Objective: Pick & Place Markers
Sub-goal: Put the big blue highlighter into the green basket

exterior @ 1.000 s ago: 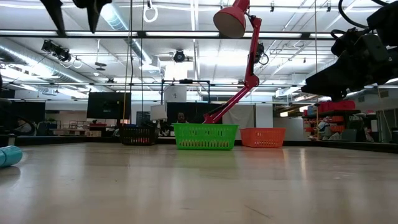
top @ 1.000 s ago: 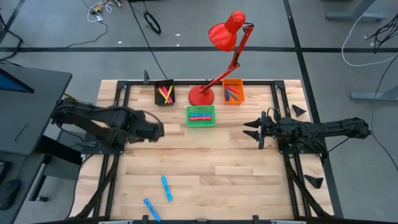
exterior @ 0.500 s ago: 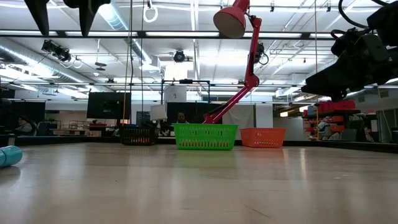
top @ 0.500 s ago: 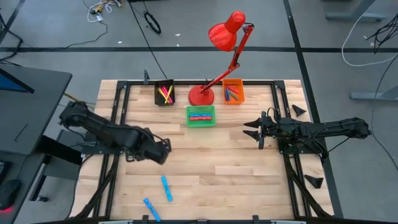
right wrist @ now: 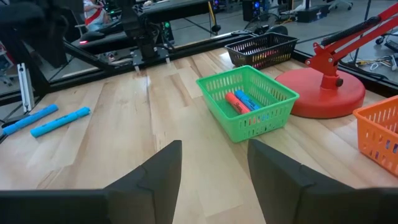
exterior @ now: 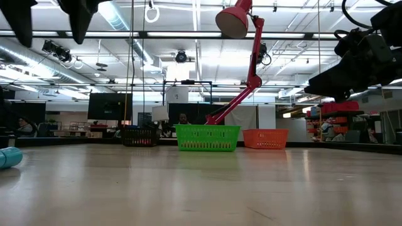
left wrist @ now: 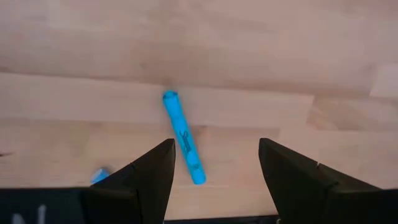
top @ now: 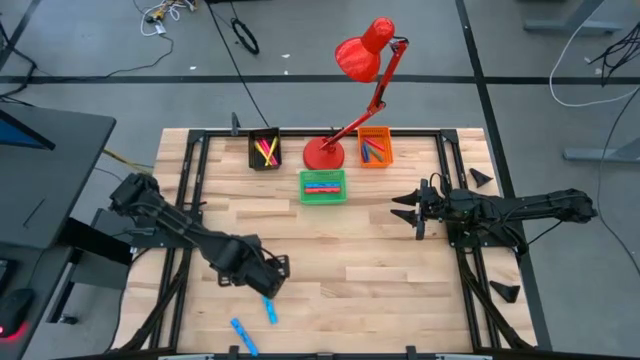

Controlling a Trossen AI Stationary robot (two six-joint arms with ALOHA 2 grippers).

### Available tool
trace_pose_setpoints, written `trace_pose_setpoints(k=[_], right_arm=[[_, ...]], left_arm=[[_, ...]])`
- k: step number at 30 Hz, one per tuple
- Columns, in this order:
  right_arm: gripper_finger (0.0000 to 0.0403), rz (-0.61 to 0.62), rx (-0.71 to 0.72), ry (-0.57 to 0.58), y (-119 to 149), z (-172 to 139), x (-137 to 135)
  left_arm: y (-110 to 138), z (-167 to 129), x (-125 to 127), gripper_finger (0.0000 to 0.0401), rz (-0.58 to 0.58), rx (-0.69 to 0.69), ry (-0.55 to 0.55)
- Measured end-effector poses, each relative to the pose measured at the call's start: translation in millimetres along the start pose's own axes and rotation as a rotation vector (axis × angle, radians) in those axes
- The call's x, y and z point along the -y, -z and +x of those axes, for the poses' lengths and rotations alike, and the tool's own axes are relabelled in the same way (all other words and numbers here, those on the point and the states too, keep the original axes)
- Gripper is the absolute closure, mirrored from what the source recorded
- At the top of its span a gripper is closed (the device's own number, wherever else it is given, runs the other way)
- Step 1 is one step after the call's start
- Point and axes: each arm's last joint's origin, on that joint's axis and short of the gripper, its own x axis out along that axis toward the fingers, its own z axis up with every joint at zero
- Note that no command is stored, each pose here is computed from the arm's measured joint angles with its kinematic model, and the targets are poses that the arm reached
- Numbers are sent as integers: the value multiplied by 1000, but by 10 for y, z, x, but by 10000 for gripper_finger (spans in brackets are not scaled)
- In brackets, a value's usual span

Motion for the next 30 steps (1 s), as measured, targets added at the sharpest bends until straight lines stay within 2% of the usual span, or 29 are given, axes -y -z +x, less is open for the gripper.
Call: trace_pose_setpoints(k=[6,16,23,30], right_arm=[[218,0,0,0,0,0,0],[218,0,0,0,0,0,0],[218,0,0,0,0,0,0],[218,0,0,0,0,0,0]], left_arm=[[206,165,-25,163,15,-23,-5],[437,541,-63,163,10,-12,-72],[521,881,-32,163,10,-3,-114],[543,1064,-52,163,-8,0,-182]])
